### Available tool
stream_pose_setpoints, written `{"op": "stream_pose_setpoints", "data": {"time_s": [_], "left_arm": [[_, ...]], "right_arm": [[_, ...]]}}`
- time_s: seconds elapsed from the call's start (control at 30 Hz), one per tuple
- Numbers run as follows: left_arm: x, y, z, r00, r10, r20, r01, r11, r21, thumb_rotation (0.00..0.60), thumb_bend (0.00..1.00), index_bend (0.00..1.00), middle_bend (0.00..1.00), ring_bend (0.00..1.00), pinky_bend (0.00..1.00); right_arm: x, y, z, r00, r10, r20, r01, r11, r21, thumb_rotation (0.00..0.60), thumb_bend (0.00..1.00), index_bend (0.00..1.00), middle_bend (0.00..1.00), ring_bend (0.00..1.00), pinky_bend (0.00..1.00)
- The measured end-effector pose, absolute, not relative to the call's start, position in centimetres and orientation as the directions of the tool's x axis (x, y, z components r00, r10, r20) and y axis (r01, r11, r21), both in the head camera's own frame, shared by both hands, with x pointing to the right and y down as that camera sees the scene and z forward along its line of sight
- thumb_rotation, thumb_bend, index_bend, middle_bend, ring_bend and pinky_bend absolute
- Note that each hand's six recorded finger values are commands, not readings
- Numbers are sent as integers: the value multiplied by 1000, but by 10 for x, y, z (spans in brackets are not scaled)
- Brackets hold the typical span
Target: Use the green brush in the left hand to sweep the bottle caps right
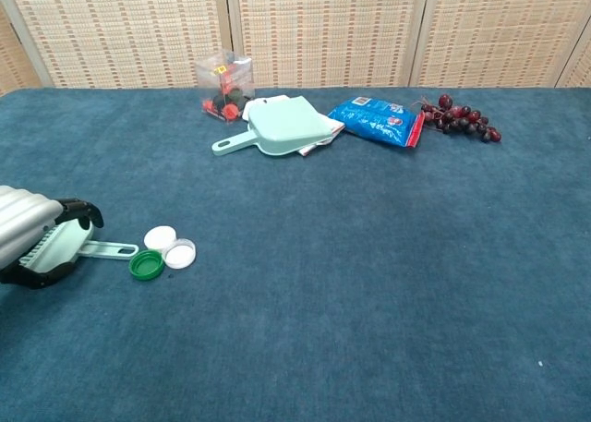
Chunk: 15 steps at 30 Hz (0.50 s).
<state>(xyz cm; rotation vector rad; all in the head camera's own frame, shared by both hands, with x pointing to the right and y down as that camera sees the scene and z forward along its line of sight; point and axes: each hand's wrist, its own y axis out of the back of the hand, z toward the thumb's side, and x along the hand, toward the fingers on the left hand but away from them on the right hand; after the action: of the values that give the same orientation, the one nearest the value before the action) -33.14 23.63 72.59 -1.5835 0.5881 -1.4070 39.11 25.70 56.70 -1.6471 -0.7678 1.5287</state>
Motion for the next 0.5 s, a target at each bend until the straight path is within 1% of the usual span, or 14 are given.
{"op": "stream_pose_setpoints", "data": {"time_s": [0.37, 0.5], "left_arm": [[-310, 234, 734, 277, -819, 502, 244, -446, -861, 600, 339, 320, 358, 716, 868], [-307, 234, 736, 280, -818, 502, 275, -432, -859, 600, 343, 354, 399, 716, 869]], "right_arm": [[392, 256, 567, 101, 830, -548, -61, -545, -836, 600, 189, 0, 0, 0, 0], [393, 256, 566, 101, 831, -548, -57, -545, -837, 600, 189, 0, 0, 0, 0]]}}
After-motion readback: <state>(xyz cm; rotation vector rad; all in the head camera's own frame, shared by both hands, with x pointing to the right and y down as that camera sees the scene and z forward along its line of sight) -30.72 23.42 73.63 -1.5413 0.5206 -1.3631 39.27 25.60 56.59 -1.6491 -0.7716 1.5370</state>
